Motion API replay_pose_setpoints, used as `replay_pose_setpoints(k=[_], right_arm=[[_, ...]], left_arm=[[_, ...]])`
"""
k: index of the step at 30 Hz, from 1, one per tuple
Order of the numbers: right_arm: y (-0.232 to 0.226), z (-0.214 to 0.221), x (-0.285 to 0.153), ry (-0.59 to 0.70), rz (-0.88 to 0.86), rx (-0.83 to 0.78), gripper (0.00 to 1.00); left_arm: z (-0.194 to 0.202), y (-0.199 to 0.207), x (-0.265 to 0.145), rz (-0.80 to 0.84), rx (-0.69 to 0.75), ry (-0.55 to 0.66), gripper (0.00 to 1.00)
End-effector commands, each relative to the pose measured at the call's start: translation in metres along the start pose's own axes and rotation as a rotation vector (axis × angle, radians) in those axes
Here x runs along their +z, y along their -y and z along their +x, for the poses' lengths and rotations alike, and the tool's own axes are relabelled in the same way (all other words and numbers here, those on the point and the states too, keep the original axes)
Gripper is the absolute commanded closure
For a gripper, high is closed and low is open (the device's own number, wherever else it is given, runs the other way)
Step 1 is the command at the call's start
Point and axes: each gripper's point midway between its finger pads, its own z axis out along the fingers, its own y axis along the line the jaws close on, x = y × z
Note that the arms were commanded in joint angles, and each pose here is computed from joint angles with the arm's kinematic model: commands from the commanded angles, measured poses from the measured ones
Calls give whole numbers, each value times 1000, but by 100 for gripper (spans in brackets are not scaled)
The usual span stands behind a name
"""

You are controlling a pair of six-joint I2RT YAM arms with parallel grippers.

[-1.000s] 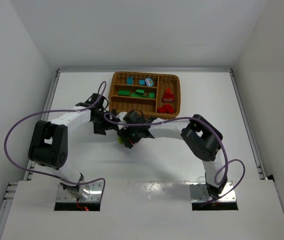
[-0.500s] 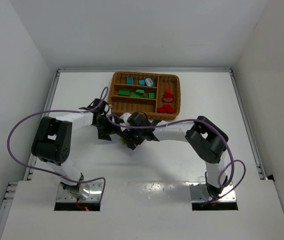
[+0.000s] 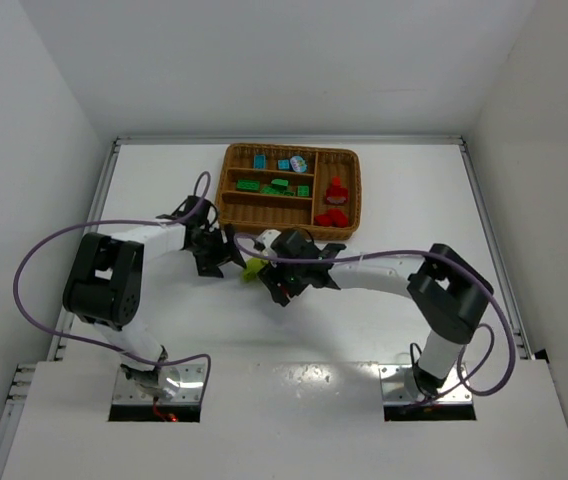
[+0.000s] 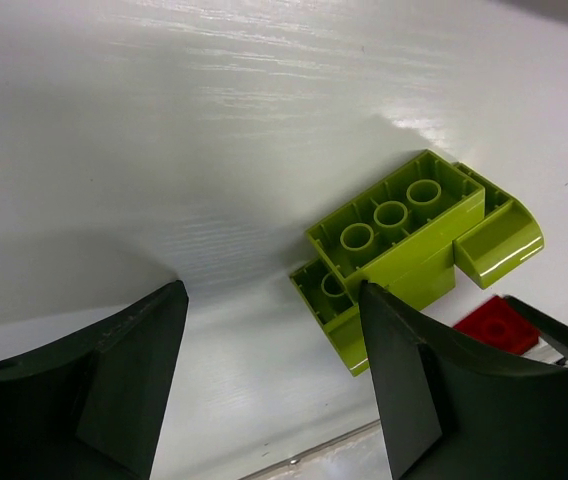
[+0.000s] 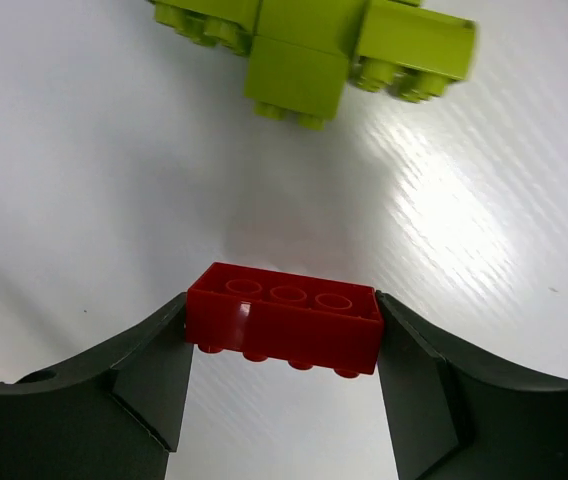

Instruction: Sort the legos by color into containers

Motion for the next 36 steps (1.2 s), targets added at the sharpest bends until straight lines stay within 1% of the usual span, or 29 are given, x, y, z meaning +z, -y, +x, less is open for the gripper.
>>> replay_pose_setpoints(k=[1, 3, 5, 6, 7, 8, 9, 10, 11, 13, 15, 17, 18, 19, 20, 21, 22, 23, 25, 26, 27, 28, 30, 31, 32, 33, 34, 35, 36], right_arm=[[21, -19, -22, 69, 94, 57, 53], [53, -21, -33, 85, 175, 175, 53], [78, -40, -53, 151, 243, 265, 53], [98, -45, -62, 177, 286, 341, 53], [111, -56, -73, 207, 316, 377, 53], [125, -62, -80, 226, 352, 407, 53], [148, -75, -96, 262, 403, 454, 53], [158, -80, -99, 269, 425, 483, 53], [168, -80, -95, 253, 439, 499, 53], [195, -96, -101, 274, 472, 550, 53], [224, -107, -91, 262, 511, 605, 52], [242, -108, -84, 240, 555, 635, 50], [255, -125, -90, 284, 582, 654, 49], [268, -119, -75, 249, 596, 670, 49], [272, -124, -70, 253, 596, 670, 49], [283, -141, -75, 289, 603, 679, 46], [294, -147, -75, 302, 622, 686, 43], [302, -154, -67, 292, 637, 687, 32], [316, -158, -62, 280, 670, 706, 24], [316, -155, -59, 249, 672, 707, 21], [321, -163, -59, 266, 684, 719, 20], [328, -161, -62, 267, 702, 726, 18], [322, -159, -65, 281, 705, 720, 18], [318, -167, -88, 334, 712, 720, 20], [309, -157, -81, 327, 697, 701, 22], [298, -157, -84, 343, 677, 691, 29], [288, -156, -88, 358, 652, 683, 32], [261, -147, -93, 359, 584, 661, 37], [248, -151, -94, 390, 539, 634, 40]], left_arm=[[-10, -26, 3, -104, -3, 67, 25], [-16, -17, -5, -81, 4, 84, 25], [-26, -2, -21, -41, 43, 116, 21], [-30, 3, -28, -34, 58, 129, 21], [-30, 3, -34, -46, 67, 131, 21], [-44, 10, -48, -50, 93, 183, 20], [-45, 9, -54, -67, 102, 187, 20], [-49, 11, -61, -75, 104, 207, 19], [-59, 12, -69, -96, 107, 247, 19], [-66, 14, -82, -112, 109, 282, 18], [-70, 18, -88, -110, 113, 309, 14], [-72, 21, -94, -102, 105, 320, 13], [-72, 21, -94, -102, 105, 320, 13], [-72, 23, -93, -94, 106, 315, 13], [-73, 20, -94, -97, 98, 319, 12], [-72, 22, -94, -88, 99, 314, 12], [-72, 22, -94, -88, 99, 314, 12], [-72, 22, -94, -88, 99, 314, 12], [-70, 20, -92, -92, 97, 306, 12], [-70, 16, -93, -99, 87, 302, 12], [-70, 16, -93, -100, 87, 302, 12], [-68, 12, -91, -112, 84, 298, 11], [-70, 11, -95, -112, 87, 309, 9], [-71, 12, -98, -107, 89, 318, 9], [-71, 12, -98, -108, 99, 318, 9], [-72, 10, -98, -117, 97, 323, 7], [-71, 4, -97, -143, 102, 326, 6], [-73, 1, -97, -161, 100, 336, 6], [-69, -5, -96, -184, 94, 327, 6]])
